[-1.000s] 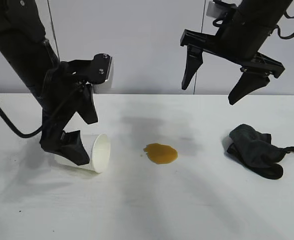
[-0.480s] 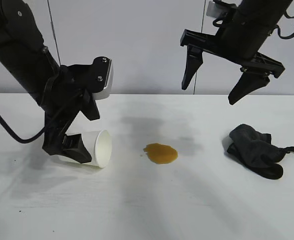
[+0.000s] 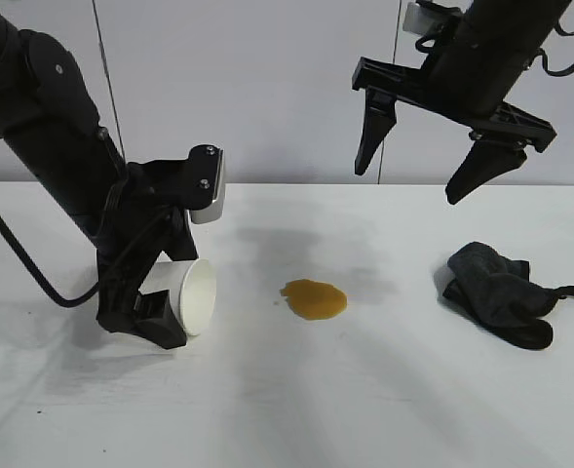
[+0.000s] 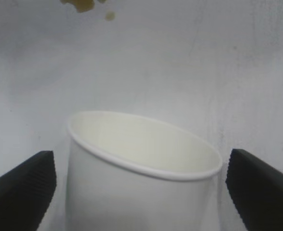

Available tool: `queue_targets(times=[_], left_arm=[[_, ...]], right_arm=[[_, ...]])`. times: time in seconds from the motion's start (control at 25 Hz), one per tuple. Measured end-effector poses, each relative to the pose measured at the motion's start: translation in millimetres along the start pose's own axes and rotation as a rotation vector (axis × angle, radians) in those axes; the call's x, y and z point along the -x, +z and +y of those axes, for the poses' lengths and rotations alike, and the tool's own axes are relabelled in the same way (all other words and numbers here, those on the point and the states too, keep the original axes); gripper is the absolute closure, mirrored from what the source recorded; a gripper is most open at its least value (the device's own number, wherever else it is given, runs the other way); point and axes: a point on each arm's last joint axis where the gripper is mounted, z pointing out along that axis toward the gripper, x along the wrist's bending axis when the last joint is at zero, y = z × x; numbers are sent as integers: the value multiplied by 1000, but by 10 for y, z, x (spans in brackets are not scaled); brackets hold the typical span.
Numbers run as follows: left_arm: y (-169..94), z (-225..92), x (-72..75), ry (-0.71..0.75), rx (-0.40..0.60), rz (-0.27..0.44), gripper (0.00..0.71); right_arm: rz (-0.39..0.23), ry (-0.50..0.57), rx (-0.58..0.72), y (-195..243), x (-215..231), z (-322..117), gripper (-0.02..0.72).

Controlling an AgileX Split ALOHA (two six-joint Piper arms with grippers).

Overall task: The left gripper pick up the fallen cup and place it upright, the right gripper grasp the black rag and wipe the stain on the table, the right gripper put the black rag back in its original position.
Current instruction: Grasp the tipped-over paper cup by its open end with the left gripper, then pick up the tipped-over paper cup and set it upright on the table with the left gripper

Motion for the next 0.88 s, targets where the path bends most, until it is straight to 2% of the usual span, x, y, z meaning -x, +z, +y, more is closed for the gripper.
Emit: queue_targets(times=[0.08,0.2,0.32,0.48,0.6,0.72,0.88], left_arm=[[20,-4,6,-9,2,-5,77],[24,-5,6,-10,2,-5,203],[24,0,0,-18,7,2,261],[24,28,5,-59,38,-4,280],[-52,51,-9,-86,99,-18,282],[-237,22,-82,-122,204,-17,284],[-543,-209,-252,-253,422,-13,284]], right_arm=[[0,0,0,0,0,0,81],[0,0,0,0,0,0,81],[0,0,0,0,0,0,81],[0,0,0,0,0,0,81],[0,0,0,0,0,0,81],[0,0,0,0,0,0,81],[0,0,0,0,0,0,81]])
